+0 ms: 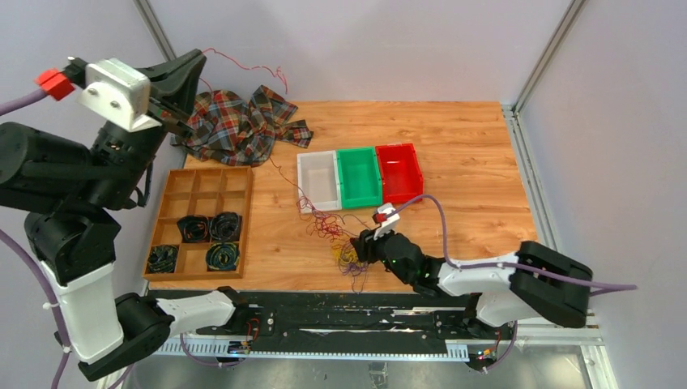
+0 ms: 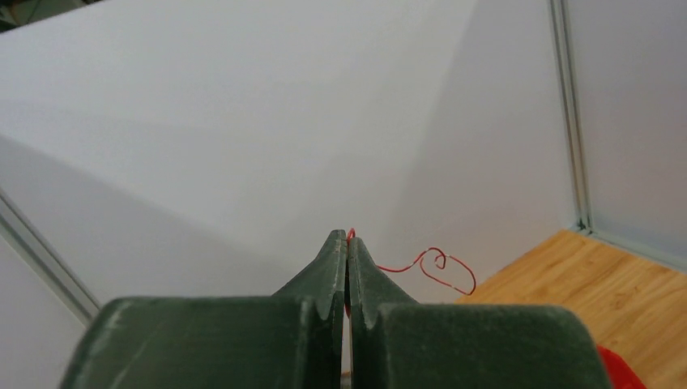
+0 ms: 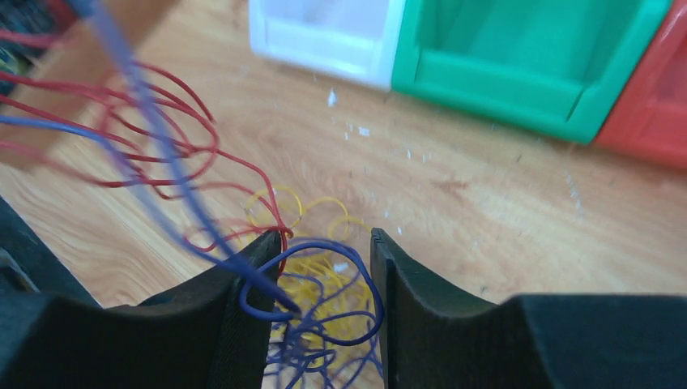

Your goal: Untangle the cables

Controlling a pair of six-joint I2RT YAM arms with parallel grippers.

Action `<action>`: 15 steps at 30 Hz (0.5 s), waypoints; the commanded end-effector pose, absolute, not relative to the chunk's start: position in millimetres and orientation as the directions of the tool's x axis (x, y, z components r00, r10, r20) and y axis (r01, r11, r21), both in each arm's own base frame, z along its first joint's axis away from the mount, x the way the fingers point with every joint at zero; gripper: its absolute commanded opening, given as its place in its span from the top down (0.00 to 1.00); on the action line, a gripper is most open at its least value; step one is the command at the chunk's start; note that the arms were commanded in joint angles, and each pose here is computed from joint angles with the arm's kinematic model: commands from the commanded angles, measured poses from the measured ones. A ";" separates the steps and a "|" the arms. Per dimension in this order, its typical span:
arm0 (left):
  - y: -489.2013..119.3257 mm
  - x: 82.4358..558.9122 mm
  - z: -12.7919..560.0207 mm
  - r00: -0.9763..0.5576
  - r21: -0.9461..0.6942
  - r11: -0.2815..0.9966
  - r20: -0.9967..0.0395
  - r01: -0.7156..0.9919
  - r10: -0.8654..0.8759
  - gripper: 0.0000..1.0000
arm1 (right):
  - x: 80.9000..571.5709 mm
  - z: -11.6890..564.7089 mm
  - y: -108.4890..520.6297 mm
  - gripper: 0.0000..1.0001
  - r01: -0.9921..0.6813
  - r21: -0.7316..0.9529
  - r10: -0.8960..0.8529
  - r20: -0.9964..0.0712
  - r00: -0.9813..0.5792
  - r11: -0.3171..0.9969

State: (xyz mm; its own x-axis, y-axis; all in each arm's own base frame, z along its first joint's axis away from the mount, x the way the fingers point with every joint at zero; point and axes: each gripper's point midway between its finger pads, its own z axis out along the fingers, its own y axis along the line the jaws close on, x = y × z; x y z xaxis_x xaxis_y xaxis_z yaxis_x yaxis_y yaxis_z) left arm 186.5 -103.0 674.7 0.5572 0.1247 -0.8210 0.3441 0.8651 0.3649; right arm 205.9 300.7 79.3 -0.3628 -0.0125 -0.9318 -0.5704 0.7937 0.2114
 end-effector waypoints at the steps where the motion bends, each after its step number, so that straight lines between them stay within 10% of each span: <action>1: -113.8 198.4 650.4 0.507 0.361 0.854 -0.851 0.376 0.137 1.00 | 212.8 112.8 283.9 0.52 -0.539 0.178 0.018 -0.957 -0.288 0.823; 4: -127.7 211.8 604.8 0.421 0.385 0.818 -0.886 0.428 0.197 1.00 | 211.6 135.8 281.5 0.35 -0.559 0.162 0.017 -0.967 -0.256 0.814; 15: -140.6 218.3 554.4 0.334 0.405 0.767 -0.906 0.498 0.261 1.00 | 206.0 153.0 310.6 0.26 -0.671 0.112 -0.076 -0.967 -0.244 0.733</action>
